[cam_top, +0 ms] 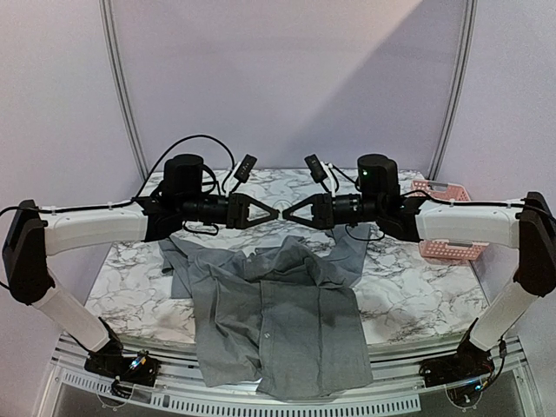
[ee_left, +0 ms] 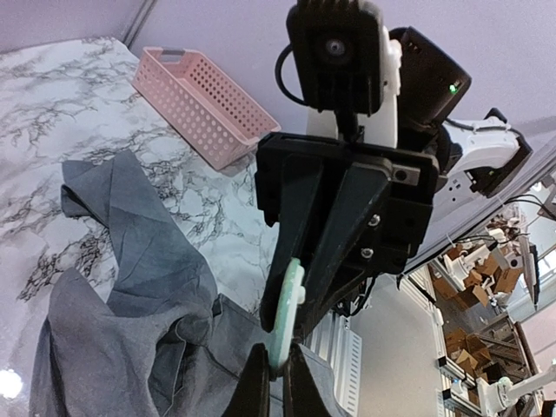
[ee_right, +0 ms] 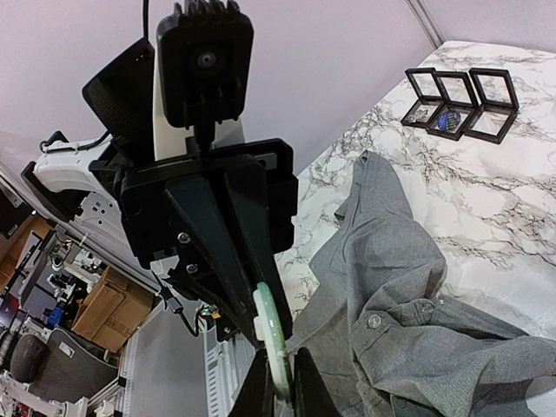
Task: Remove the brooch from the garment
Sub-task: Close the brooch securely.
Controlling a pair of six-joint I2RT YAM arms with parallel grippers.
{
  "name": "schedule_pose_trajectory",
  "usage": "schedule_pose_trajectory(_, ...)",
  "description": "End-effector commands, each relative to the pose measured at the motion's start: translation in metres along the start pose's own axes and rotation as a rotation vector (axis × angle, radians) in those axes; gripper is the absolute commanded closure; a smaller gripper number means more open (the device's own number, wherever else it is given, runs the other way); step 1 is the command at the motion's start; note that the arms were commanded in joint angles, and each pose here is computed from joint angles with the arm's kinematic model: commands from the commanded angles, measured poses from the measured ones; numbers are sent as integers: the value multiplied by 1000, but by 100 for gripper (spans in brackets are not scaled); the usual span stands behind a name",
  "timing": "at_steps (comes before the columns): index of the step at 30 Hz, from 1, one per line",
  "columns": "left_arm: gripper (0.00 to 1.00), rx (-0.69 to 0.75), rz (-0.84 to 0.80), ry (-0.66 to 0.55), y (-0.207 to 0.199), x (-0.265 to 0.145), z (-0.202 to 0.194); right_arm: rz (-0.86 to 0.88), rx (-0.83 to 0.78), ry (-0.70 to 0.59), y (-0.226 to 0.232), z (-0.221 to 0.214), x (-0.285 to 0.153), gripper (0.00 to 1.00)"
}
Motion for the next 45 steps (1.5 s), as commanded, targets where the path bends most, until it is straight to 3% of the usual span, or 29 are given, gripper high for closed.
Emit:
schedule_pose_trajectory(1,100,68,-153,51,-44,4,-5,-139,44,-66,-34,12,4,100)
schedule_pose_trajectory(45,100,76,-68,12,-35,-1,0,-294,199,-168,-81,14,-21,100)
Point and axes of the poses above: each gripper's point midway between its finger pads, its own x axis out along the fingers, its own y axis along the line the jaws close on, z = x × y, the point moved 1 cm from there along -x, back along the fingers, and after that the axes turned 1 degree about -x, right-handed, at the moved point
